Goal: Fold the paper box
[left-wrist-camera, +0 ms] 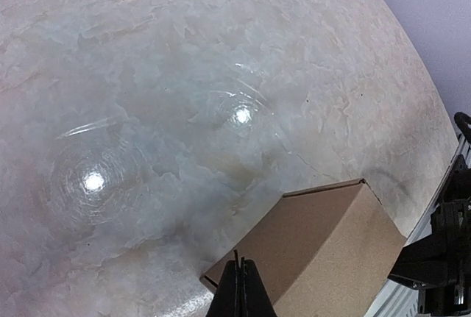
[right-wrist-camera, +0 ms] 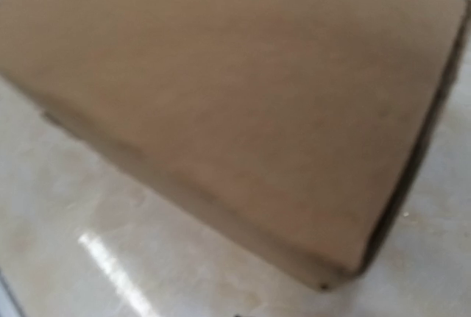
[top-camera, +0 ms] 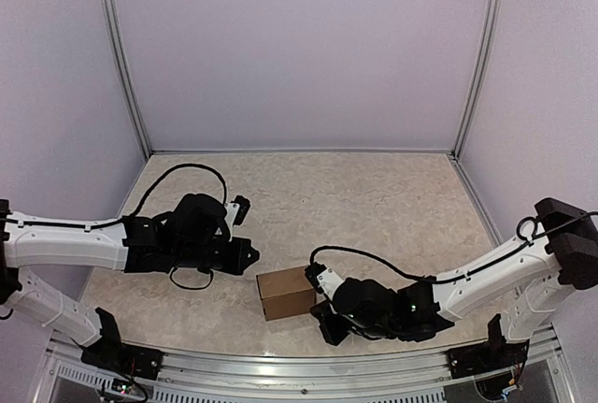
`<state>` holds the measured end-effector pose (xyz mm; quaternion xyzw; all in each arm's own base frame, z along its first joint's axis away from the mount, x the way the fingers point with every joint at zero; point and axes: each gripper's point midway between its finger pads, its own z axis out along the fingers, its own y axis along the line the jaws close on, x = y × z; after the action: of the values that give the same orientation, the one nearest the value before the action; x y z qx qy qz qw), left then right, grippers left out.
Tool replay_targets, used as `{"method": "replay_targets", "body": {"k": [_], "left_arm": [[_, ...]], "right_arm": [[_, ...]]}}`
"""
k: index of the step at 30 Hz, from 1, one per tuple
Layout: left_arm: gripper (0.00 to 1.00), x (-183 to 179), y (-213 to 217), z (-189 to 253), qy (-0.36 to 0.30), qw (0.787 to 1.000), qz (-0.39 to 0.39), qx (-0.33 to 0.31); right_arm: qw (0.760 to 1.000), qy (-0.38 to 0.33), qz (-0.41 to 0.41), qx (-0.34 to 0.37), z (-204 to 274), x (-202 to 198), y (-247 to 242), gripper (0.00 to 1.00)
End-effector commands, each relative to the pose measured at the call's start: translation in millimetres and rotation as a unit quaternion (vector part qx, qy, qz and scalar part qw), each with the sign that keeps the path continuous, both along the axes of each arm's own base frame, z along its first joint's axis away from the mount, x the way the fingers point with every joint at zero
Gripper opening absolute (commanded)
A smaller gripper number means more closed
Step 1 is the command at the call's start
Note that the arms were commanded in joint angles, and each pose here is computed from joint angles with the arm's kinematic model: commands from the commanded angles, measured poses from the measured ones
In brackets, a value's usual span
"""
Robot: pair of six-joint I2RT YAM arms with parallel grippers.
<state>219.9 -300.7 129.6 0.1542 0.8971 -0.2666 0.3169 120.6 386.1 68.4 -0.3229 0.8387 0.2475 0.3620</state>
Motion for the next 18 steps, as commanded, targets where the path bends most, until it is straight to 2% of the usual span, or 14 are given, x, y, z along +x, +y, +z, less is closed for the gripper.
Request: {"method": "replay_targets", "body": {"k": [1, 10, 18], "left_arm": [[0.0, -3, -14, 1, 0.003, 0.999, -0.031, -0.024], [0.0, -12, -26, -16, 0.033, 0.997, -0.06, -0.025], [0.0, -17, -20, -26, 0.046, 0.997, -0.054, -0.02]], "right_arm": [[0.998, -0.01, -0.053, 0.028, 12, 21, 7, 0.0], [0.995, -0.013, -0.082, 0.05, 15, 49, 7, 0.0], [0.995, -0.016, -0.082, 0.061, 19, 72, 22, 0.0]]}}
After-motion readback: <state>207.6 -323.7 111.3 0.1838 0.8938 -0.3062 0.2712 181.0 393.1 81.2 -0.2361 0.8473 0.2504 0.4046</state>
